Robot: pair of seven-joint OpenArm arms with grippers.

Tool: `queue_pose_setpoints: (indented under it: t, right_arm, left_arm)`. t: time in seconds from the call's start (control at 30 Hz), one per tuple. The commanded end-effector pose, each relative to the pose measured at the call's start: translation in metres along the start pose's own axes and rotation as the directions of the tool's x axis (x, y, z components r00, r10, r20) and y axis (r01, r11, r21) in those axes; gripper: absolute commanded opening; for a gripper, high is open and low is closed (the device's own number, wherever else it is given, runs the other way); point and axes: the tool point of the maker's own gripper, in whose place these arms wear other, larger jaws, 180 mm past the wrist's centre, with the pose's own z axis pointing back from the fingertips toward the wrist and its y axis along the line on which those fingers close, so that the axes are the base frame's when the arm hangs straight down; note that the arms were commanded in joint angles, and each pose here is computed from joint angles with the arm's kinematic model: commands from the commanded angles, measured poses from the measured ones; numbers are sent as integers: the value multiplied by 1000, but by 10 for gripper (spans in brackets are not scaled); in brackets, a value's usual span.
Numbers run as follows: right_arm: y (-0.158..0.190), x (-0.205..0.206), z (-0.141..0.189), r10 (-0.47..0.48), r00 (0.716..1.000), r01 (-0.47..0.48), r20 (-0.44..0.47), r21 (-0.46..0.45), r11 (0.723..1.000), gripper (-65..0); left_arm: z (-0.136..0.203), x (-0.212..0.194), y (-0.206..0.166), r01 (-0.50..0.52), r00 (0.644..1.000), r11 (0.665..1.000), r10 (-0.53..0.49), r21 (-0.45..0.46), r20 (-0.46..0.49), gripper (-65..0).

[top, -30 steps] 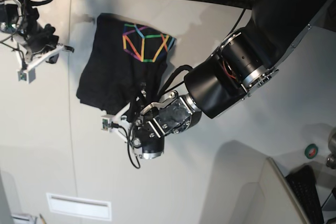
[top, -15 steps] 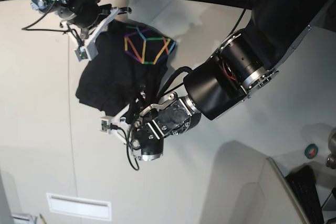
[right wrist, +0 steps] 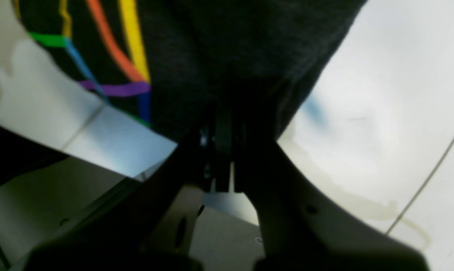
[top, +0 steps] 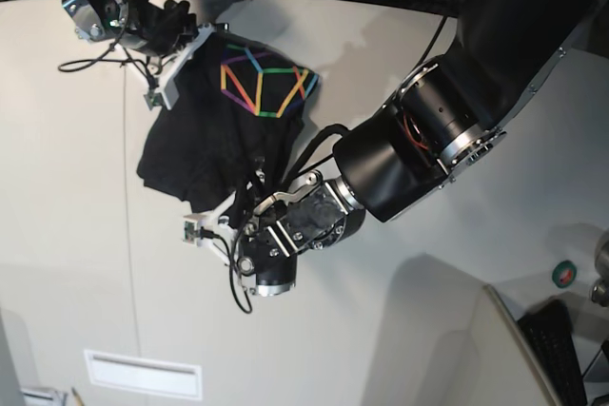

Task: Layout the t-shirt on the table in an organized manner, then fold the t-shirt properly
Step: 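Grasp the printed panel with the right gripper and pull it flat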

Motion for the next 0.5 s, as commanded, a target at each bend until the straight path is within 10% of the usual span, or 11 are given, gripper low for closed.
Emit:
queue_pose_setpoints:
  t: [0.0,0.47]
  right_arm:
    - [-2,6,1,9,1000,-9,16,1,1000,-650]
    - [-8,5,-3,6,1000,-6,4,-14,1000,-650]
  left_arm:
    - [16,11,23,15,1000,998,-16,55,18,-650]
    - [26,12,39,21,1000,996,-23,89,18,-650]
